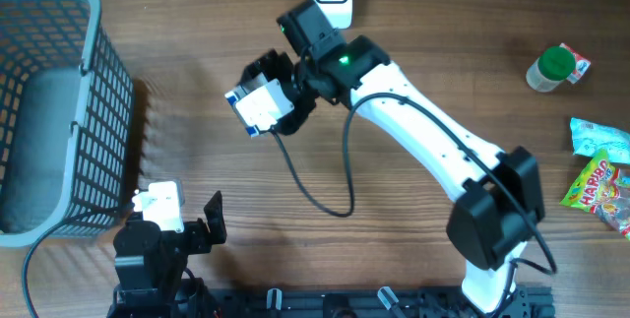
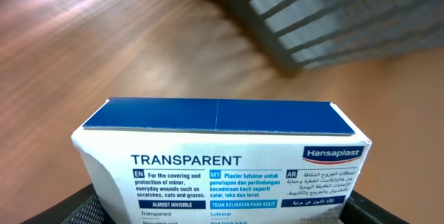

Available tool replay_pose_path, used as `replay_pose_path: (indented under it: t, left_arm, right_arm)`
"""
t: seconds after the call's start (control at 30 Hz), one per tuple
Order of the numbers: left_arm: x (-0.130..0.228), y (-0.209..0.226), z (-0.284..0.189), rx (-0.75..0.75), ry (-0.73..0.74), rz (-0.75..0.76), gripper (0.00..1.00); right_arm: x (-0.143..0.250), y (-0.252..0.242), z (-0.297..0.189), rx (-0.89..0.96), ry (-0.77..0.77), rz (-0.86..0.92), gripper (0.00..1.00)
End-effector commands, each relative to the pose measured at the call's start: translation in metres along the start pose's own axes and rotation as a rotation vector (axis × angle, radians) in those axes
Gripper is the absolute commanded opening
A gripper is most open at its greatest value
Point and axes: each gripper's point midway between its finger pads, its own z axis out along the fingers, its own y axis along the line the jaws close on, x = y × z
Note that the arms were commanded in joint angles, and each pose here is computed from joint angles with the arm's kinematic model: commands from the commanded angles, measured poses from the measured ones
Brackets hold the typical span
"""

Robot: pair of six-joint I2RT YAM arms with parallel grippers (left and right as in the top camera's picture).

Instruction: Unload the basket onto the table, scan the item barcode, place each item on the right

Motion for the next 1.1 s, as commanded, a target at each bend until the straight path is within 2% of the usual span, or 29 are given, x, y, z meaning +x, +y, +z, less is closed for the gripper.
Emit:
replay_pose_path:
  t: [0.0, 0.17, 0.23, 0.3, 0.4, 0.53, 0.6, 0.7, 0.87, 0.97, 1.07]
  left_arm:
    - [0.001, -0.001, 0.001, 0.008, -0.001, 0.002, 1.0]
    - [0.001, -0.001, 0.001, 0.008, -0.001, 0.002, 1.0]
    - [0.001, -0.001, 0.001, 0.008, -0.001, 0.002, 1.0]
    - [0.001, -0.001, 0.001, 0.008, -0.001, 0.002, 1.0]
    - [0.001, -0.001, 0.001, 0.008, -0.001, 0.002, 1.0]
    - [0.001, -0.001, 0.001, 0.008, -0.001, 0.002, 1.0]
    - [0.001, -0.001, 0.001, 0.008, -0.001, 0.002, 1.0]
    - [0.001, -0.001, 0.001, 0.008, -0.001, 0.002, 1.0]
    - [0.001, -0.001, 0.001, 0.008, -0.001, 0.002, 1.0]
    - [0.001, -0.001, 0.001, 0.008, -0.001, 0.002, 1.0]
    - [0.001, -0.001, 0.001, 0.008, -0.001, 0.002, 1.0]
  right_arm:
    - [0.04, 0.056, 0.044, -0.153, 0.061, 0.417, 0.82]
    - [0.099, 0.098, 0.07, -0.18, 0.315, 0.691, 0.82]
    - [0.108, 0.095, 0.07, -0.139, 0.362, 0.779, 0.96]
    - [0.106, 0.086, 0.069, -0.103, 0.354, 0.817, 1.0]
    - [0.1, 0.064, 0.063, -0.04, 0.335, 0.869, 1.0]
    - [0.086, 0.039, 0.043, 0.055, 0.317, 1.032, 1.0]
    - [0.079, 0.043, 0.031, 0.053, 0.329, 1.123, 1.0]
    - [0.084, 0.058, 0.025, 0.004, 0.396, 1.054, 1.0]
    - [0.086, 0.104, 0.015, -0.185, 0.489, 0.935, 1.0]
    - [0.093, 0.109, 0.017, -0.207, 0.504, 0.821, 1.0]
    - [0.105, 0.097, 0.022, -0.145, 0.529, 0.778, 1.0]
